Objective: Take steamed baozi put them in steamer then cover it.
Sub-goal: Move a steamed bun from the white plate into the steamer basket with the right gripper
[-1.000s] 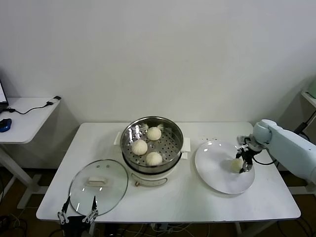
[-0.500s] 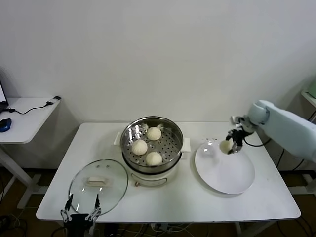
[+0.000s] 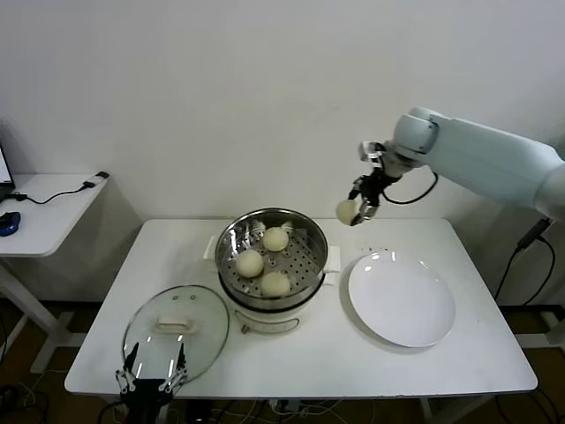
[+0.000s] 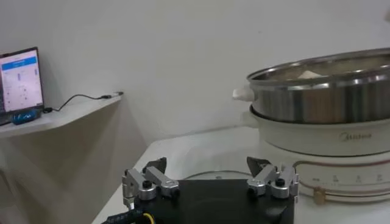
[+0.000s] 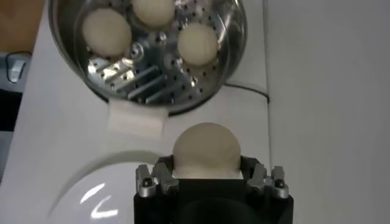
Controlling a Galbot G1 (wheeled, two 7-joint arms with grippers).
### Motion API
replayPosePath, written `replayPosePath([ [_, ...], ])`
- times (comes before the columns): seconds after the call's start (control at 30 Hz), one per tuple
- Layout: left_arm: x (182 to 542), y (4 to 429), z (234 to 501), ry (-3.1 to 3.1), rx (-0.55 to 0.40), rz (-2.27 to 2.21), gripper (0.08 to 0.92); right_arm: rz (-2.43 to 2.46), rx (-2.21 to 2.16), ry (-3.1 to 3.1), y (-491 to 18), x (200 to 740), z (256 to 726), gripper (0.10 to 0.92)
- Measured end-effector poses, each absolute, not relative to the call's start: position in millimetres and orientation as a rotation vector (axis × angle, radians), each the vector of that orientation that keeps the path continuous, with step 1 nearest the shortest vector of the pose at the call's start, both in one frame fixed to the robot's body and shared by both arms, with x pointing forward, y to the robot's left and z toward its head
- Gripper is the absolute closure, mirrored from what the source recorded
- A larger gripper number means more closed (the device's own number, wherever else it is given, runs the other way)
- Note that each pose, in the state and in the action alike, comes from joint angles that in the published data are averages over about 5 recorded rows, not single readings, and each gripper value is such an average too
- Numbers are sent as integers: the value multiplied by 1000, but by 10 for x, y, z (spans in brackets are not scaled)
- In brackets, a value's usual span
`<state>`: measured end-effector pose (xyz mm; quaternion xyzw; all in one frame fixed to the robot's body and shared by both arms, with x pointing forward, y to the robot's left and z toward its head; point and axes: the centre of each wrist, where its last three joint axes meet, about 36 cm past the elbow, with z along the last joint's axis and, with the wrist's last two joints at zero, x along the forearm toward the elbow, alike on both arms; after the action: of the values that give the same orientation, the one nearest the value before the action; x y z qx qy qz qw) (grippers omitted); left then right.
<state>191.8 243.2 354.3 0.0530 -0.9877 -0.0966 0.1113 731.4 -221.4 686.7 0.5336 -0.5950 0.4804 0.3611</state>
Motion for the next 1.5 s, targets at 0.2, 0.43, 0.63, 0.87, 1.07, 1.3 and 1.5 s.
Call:
replayPosePath([
  [0.2,1926,2445,3515,-2899,148,-282,177,1258,1403,-1480,-1682,7294,6858,327],
  [0.43,1963,2458,3502,-2900,142,-286,177,1281,1413,-1405,-1266,7244,6632,327],
  [0.63,1959,2467,3483,-2896,143,-285,177,1282,1418,-1346,-1095,7200,6314,327],
  [0.87,1950,2474,3458,-2893,144,-281,177,1271,1413,-1307,-1043,7172,6014,324],
  [1.07,1958,2469,3457,-2894,143,-279,177,1259,1410,-1302,-1030,7155,5868,245],
  [1.3,1969,2464,3469,-2899,139,-282,177,1244,1425,-1324,-1027,7166,5917,200],
  [1.5,1967,2466,3480,-2901,135,-286,177,1233,1450,-1338,-1094,7176,6094,200],
])
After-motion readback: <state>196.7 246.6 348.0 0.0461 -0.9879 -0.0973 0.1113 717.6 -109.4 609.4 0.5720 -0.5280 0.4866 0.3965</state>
